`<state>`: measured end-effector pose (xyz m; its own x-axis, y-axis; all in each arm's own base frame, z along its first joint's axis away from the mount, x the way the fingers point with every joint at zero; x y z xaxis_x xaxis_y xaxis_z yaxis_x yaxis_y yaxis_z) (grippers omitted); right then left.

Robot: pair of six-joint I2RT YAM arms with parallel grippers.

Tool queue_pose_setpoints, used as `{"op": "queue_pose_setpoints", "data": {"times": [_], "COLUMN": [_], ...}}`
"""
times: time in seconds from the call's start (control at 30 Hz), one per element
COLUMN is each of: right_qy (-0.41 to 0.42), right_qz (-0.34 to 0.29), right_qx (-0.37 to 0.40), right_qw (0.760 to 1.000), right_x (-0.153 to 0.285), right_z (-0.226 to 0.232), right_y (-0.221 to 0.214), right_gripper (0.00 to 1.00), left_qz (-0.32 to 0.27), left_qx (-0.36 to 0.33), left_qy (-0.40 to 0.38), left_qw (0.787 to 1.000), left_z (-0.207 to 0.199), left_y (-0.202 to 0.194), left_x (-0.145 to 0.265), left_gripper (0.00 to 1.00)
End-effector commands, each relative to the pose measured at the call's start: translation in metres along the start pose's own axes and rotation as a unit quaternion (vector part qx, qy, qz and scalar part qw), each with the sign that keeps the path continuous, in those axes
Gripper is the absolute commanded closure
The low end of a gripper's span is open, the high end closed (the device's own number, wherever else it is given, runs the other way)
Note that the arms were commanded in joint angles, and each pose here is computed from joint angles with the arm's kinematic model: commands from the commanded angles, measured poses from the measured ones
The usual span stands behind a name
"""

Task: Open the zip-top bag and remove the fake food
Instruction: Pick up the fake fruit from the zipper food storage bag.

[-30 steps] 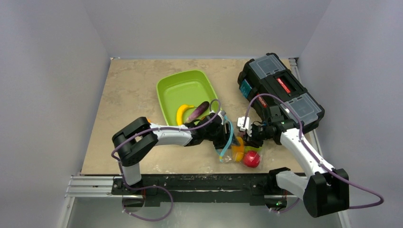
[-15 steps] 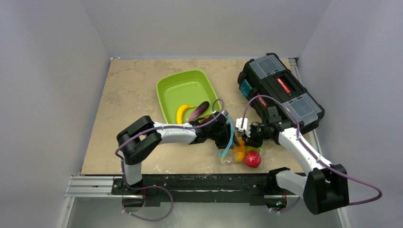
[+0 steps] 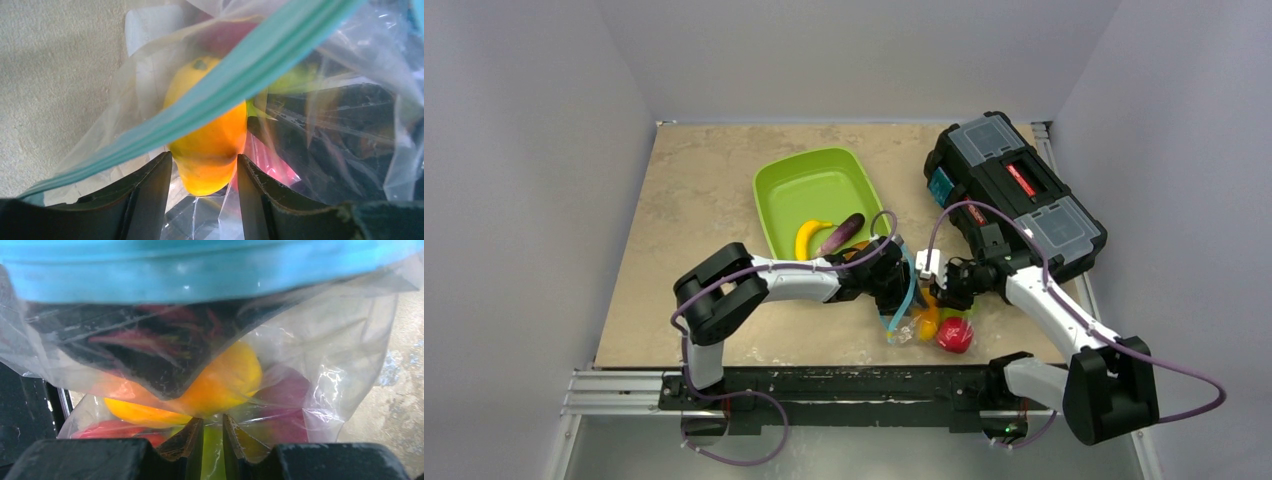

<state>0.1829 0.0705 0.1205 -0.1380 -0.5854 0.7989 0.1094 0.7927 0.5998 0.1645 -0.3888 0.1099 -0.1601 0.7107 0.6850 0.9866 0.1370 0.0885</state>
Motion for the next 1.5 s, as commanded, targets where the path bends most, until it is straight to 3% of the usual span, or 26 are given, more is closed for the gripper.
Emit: {"op": "queue_pose_setpoints", "data": {"times": [0.0,0.33,0.8,1.3,1.47], "right_qy": [0.008,0.073,0.098,0.094,0.077], "right_qz": [0.011,-0.052,-0.025,-0.064,-0.073], "right_qx": [-0.011,-0.078,-0.134,-0.131,-0.120], "right_qw": [1.000,0.993,0.986,0.985,0.987], "right_x": [-0.007,-0.011,-0.028,-0.021,-0.014], "right_z": [-0.004,-0.015,-0.031,-0.032,-0.030], "right_y": [0.002,0.032,0.030,0.038,0.040], "right_gripper": [0.82,0.84,0.86,0.85,0.83], "left_qz": [-0.013,-0.029,-0.081,-0.210,-0.208], "left_qx": [-0.018,0.002,0.022,0.020,0.023], "left_qy": [-0.021,-0.014,0.004,0.013,0.014], "left_qw": [1.000,0.999,0.996,0.977,0.978], "left_z": [-0.014,-0.009,-0.010,-0.008,-0.009], "left_y": [0.004,0.005,0.019,0.039,0.041], "left_x": [-0.001,0.001,0.000,0.028,0.025], "left_gripper": [0.48,0.44,0.41,0.42,0.43]}}
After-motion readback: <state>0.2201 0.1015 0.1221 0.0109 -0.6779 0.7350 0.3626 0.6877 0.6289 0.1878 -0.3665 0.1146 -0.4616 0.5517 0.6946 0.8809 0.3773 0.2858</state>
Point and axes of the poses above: each gripper's point midway between its finger pads, its own x axis back along the fingers, its own z axis along the line the jaws close on, y = z × x, the point moved 8 cm from there along x, back along the fingers, and after that the axes turned 2 degrees about x, right-handed, at the moved point
